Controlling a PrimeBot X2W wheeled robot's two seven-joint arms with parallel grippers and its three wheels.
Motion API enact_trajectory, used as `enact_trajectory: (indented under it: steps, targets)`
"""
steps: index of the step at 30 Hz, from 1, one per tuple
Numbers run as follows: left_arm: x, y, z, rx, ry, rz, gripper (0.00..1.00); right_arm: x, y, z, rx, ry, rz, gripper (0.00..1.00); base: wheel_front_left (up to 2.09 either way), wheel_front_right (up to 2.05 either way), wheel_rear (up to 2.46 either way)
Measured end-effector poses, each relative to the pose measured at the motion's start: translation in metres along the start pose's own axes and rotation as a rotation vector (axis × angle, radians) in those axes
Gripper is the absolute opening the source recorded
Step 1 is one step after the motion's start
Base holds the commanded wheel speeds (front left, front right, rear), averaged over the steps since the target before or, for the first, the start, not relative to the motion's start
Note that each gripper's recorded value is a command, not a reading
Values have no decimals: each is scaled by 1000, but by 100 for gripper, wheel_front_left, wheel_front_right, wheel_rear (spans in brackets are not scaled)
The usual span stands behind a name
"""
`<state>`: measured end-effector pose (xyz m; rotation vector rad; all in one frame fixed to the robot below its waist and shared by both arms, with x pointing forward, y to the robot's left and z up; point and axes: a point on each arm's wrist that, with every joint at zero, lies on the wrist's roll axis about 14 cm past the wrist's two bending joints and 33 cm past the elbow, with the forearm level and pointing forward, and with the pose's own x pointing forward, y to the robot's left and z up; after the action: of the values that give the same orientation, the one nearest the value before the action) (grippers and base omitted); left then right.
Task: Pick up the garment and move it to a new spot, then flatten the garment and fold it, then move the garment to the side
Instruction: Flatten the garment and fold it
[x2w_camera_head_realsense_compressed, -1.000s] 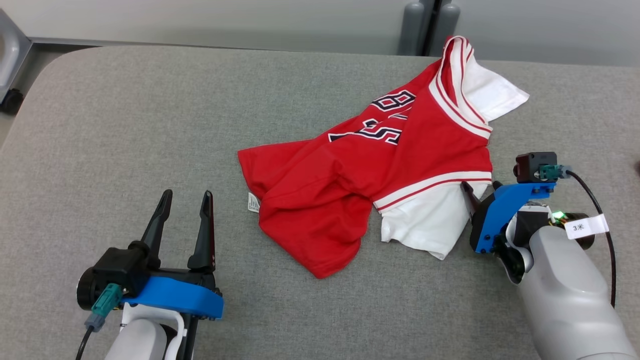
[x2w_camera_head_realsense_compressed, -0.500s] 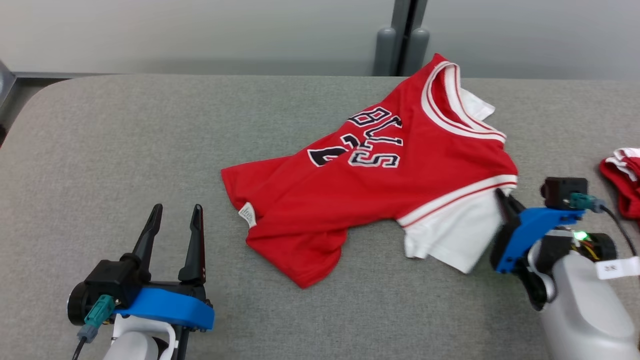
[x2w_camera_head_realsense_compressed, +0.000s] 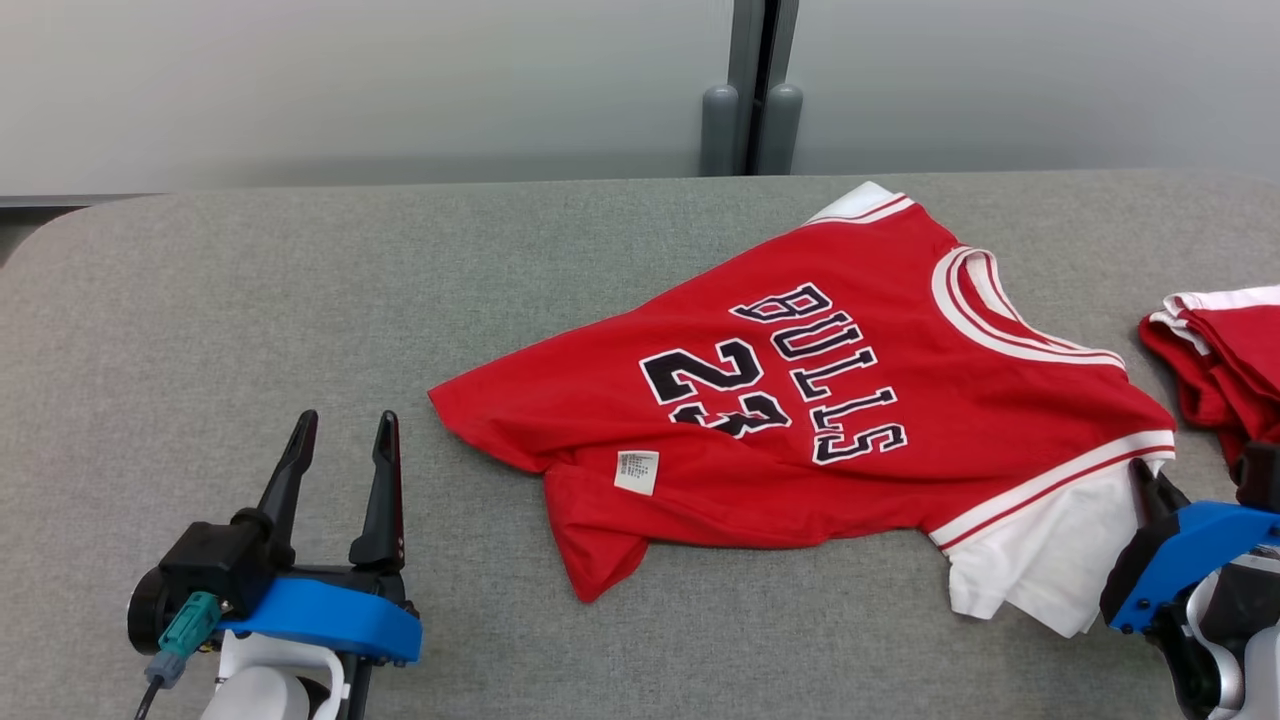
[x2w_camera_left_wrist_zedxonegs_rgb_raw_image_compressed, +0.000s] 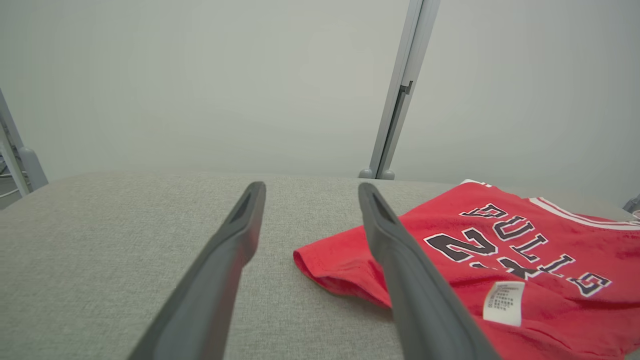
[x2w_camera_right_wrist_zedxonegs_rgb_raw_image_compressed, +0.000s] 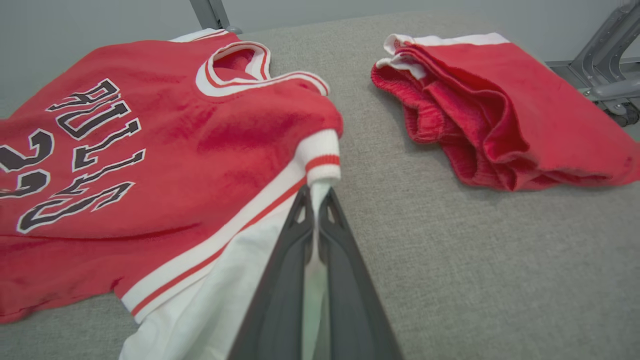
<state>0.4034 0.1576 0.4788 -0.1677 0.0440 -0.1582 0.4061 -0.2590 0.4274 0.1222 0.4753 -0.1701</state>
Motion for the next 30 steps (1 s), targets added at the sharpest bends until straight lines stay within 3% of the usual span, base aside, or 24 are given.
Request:
enact_trajectory:
  steps: [1,6,17,25,30]
  targets:
    - [0,0,0,0,0,0,100,0,0,0,0,0,0,100,0,0,0]
    - [-5,3,2,-5,-3,13,100,-7,2,7,-18,-47,2,100,0,0,0]
    - [-16,4,-3,-13,10,28,100,-42,32,45,-106,-338,94,100,0,0,0]
    - [-14,-6,-23,-30,92,-5,100,-53,41,33,-90,-354,133,100,0,0,0]
    - [-3,-20,-52,-76,239,-45,100,-52,44,28,-86,-347,140,100,0,0,0]
